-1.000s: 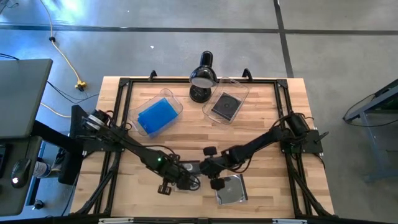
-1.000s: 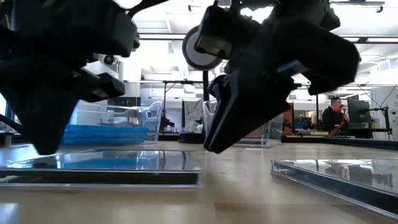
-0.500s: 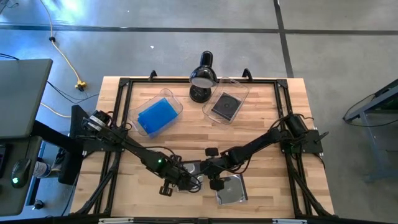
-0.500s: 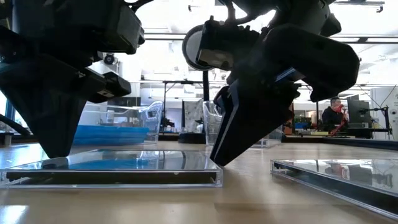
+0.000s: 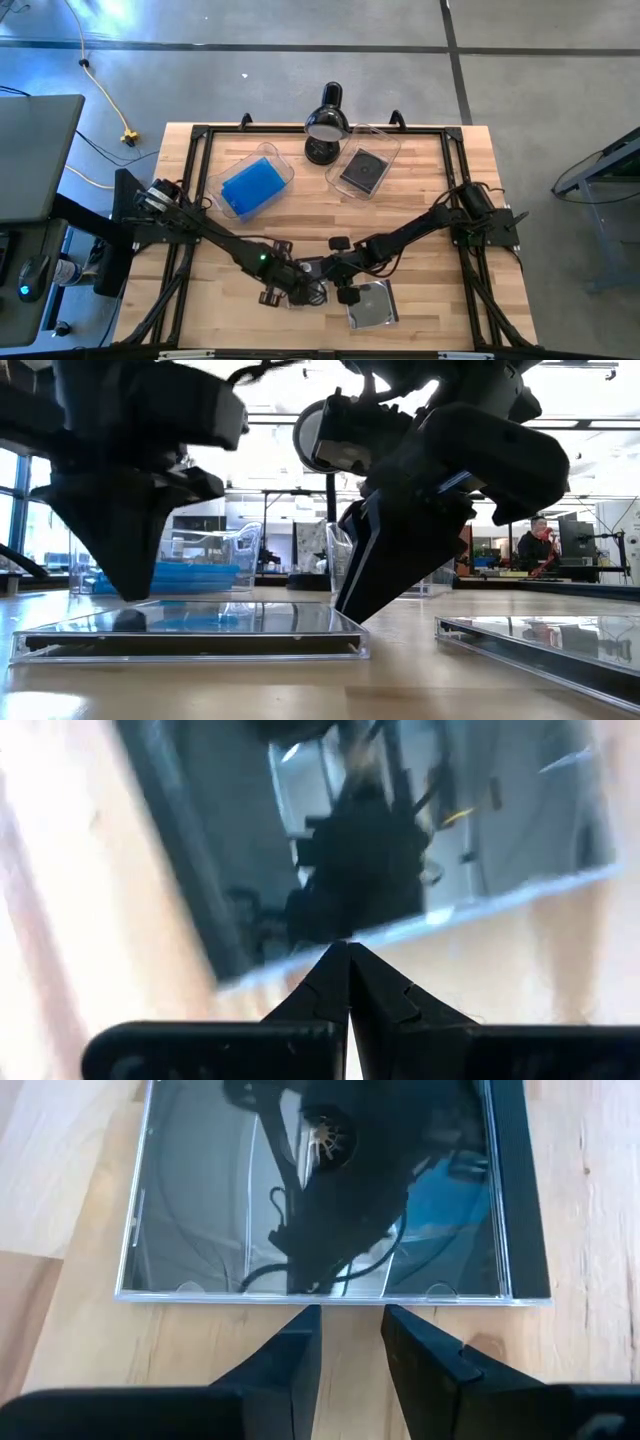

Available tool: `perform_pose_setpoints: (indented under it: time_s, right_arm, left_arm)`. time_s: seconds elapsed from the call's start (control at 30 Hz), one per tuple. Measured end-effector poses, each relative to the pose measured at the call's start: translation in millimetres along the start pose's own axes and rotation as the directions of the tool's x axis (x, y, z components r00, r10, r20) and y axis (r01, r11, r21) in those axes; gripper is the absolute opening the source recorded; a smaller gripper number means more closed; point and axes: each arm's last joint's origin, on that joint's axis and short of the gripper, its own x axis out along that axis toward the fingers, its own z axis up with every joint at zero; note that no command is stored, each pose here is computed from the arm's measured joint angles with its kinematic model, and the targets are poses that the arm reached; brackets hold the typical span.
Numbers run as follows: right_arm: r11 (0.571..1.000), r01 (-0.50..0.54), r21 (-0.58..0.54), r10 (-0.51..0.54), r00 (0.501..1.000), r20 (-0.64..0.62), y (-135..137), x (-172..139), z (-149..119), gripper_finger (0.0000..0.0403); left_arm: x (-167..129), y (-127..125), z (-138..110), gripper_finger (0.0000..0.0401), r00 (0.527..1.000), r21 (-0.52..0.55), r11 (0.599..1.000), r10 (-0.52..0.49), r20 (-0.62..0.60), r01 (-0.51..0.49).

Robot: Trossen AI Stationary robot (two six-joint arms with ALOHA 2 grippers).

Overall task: Pick & place jewel cases by type
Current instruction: Put the left black CD case into the right transparent bin

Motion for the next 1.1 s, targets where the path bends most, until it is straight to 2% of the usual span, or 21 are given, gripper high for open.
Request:
perform_pose_setpoints:
  time_s: [0.3, 0.47, 0.67, 0.77, 0.9, 1.1]
  right_arm:
    - [1.0, 0.002, -0.008, -0.002, 1.0, -0.01, 0, 0, -1, 0.0108]
    - [1.0, 0.002, -0.009, -0.002, 1.0, -0.012, 0, 1, -2, 0.0108]
    - [1.0, 0.002, -0.01, -0.002, 1.0, -0.016, 0, 1, -2, 0.0108]
    - [0.999, 0.0, -0.038, 0.0, 1.0, -0.016, 0, 1, -2, 0.011]
    - [0.998, -0.007, -0.063, 0.007, 1.0, -0.006, 1, 1, -2, 0.0128]
    - [0.998, -0.013, -0.062, 0.013, 1.0, 0.006, 2, 1, -1, 0.0178]
  left_arm:
    - [-8, -24, -8, 0.0, 0.999, -0.076, 0.997, -0.022, -0.043, 0.019]
    - [-10, -37, -11, 0.0, 0.998, -0.13, 0.99, 0.06, 0.022, -0.057]
    - [15, -41, -13, 0.0, 0.997, -0.153, 0.987, 0.05, 0.056, -0.041]
    - [19, -41, -14, 0.0, 0.995, -0.151, 0.986, 0.078, 0.062, -0.068]
    - [17, -41, -12, 0.0, 0.995, -0.121, 0.99, 0.078, 0.067, -0.069]
    - [17, -41, -12, 0.0, 0.994, -0.116, 0.99, 0.086, 0.069, -0.078]
